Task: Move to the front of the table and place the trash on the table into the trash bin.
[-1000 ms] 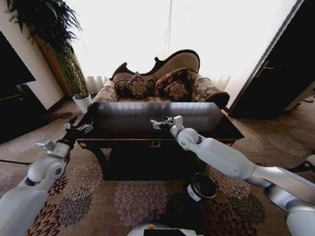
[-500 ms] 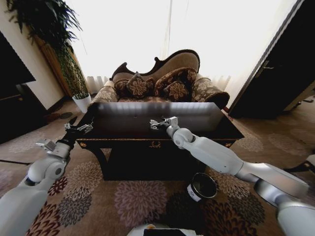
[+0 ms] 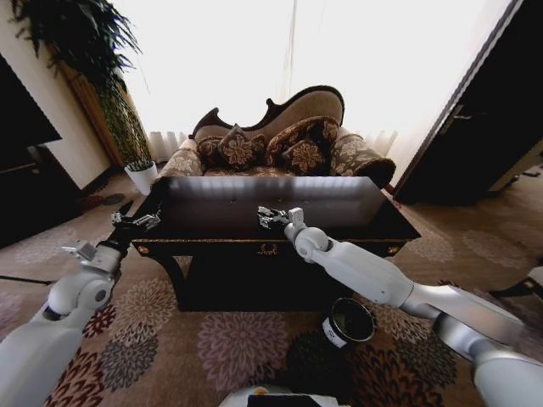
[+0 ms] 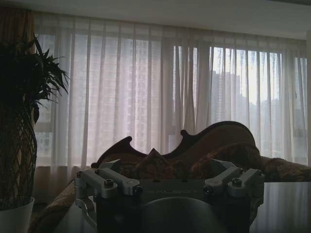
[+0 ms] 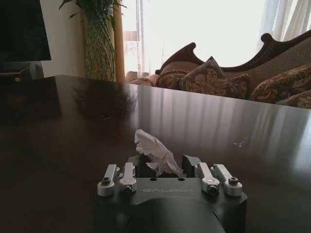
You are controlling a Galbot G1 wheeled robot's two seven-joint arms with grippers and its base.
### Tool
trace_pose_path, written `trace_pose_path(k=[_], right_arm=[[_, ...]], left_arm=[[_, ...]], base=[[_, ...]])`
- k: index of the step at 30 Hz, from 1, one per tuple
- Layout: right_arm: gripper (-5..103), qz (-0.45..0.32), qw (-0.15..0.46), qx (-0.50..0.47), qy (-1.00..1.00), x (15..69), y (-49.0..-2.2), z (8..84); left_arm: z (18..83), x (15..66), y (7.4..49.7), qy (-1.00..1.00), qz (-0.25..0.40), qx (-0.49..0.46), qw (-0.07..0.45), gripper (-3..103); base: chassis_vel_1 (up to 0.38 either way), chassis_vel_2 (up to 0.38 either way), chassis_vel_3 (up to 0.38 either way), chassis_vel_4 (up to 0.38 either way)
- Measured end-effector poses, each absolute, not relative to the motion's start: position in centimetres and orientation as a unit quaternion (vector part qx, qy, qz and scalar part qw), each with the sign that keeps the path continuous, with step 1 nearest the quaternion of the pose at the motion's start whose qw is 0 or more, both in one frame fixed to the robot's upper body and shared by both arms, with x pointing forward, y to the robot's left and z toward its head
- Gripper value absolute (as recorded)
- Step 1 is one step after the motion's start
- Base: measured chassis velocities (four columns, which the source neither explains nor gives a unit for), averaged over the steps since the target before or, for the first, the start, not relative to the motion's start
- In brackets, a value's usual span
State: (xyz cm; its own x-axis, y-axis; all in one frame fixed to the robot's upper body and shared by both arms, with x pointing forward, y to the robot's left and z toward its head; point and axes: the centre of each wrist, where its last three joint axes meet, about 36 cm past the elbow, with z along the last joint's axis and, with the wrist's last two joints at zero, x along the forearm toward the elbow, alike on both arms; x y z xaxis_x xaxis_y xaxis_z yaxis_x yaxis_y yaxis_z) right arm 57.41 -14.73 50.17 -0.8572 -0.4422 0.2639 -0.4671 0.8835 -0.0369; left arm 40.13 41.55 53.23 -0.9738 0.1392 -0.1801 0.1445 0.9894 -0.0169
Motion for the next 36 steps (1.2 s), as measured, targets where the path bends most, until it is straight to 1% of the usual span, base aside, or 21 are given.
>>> trace_pose_path(k=[1,4,5,7,8,11,13,14,15,21,27,30,32,33,36], right_arm=[[52,0.050,0.125,0.236,-0.962,57.4,-14.7,50.2],[36,0.051,0.124,0.235,-0.963,57.4,-14.9,50.3],[36,0.051,0.124,0.235,-0.963,57.4,-14.9,50.3],[25,0.052,0.124,0.235,-0.963,57.4,-14.9,50.3],[25,0.052,0.124,0.235,-0.963,57.4,-14.9,50.3],[9,0.051,0.123,0.236,-0.963,57.2,-14.9,50.4],[9,0.051,0.123,0.236,-0.963,57.1,-14.9,50.4],[4,0.051,0.123,0.236,-0.963,57.1,-14.8,50.3],[2,0.051,0.122,0.236,-0.963,57.0,-14.8,50.4],[0,0.046,0.121,0.236,-0.963,56.6,-14.7,50.5],[0,0.028,0.112,0.227,-0.967,55.4,-15.8,51.2],[0,0.009,0.105,0.220,-0.970,53.8,-17.1,51.6],[0,-0.001,0.104,0.207,-0.973,52.4,-18.8,51.3],[0,-0.001,0.104,0.207,-0.973,52.4,-18.8,51.3],[0,-0.004,0.091,0.191,-0.977,50.0,-21.9,51.3]], left_arm=[[53.2,40.1,41.6,0.993,-0.015,0.071,0.090,100],[53.2,40.1,41.6,0.993,-0.015,0.071,0.090,100],[53.2,40.1,41.6,0.993,-0.015,0.071,0.090,100],[53.2,40.1,41.6,0.993,-0.015,0.071,0.090,100],[53.2,40.1,41.6,0.993,-0.015,0.071,0.090,100],[53.2,40.1,41.6,0.993,-0.015,0.071,0.090,100],[53.2,40.1,41.6,0.993,-0.015,0.071,0.090,100],[53.2,40.1,41.6,0.993,-0.015,0.071,0.090,100],[53.2,40.1,41.6,0.993,-0.015,0.071,0.090,100],[53.2,40.1,41.6,0.993,-0.015,0.071,0.090,100],[53.2,40.1,41.6,0.993,-0.015,0.071,0.090,100],[53.2,40.1,41.6,0.993,-0.015,0.072,0.090,100],[53.2,40.1,41.6,0.993,-0.015,0.071,0.090,100],[53.2,40.1,41.6,0.993,-0.015,0.071,0.090,100],[53.2,40.1,41.6,0.993,-0.015,0.072,0.090,100]], base=[[0.000,0.000,0.000,0.000],[0.000,0.000,0.000,0.000],[0.000,0.000,0.000,0.000],[0.000,0.000,0.000,0.000],[0.000,0.000,0.000,0.000],[0.000,0.000,0.000,0.000],[0.000,0.000,0.000,0.000],[0.000,0.000,0.000,0.000],[0.000,0.000,0.000,0.000],[0.000,0.000,0.000,0.000],[0.000,0.000,0.000,0.000],[0.000,0.000,0.000,0.000],[0.000,0.000,0.000,0.000],[0.000,0.000,0.000,0.000],[0.000,0.000,0.000,0.000]])
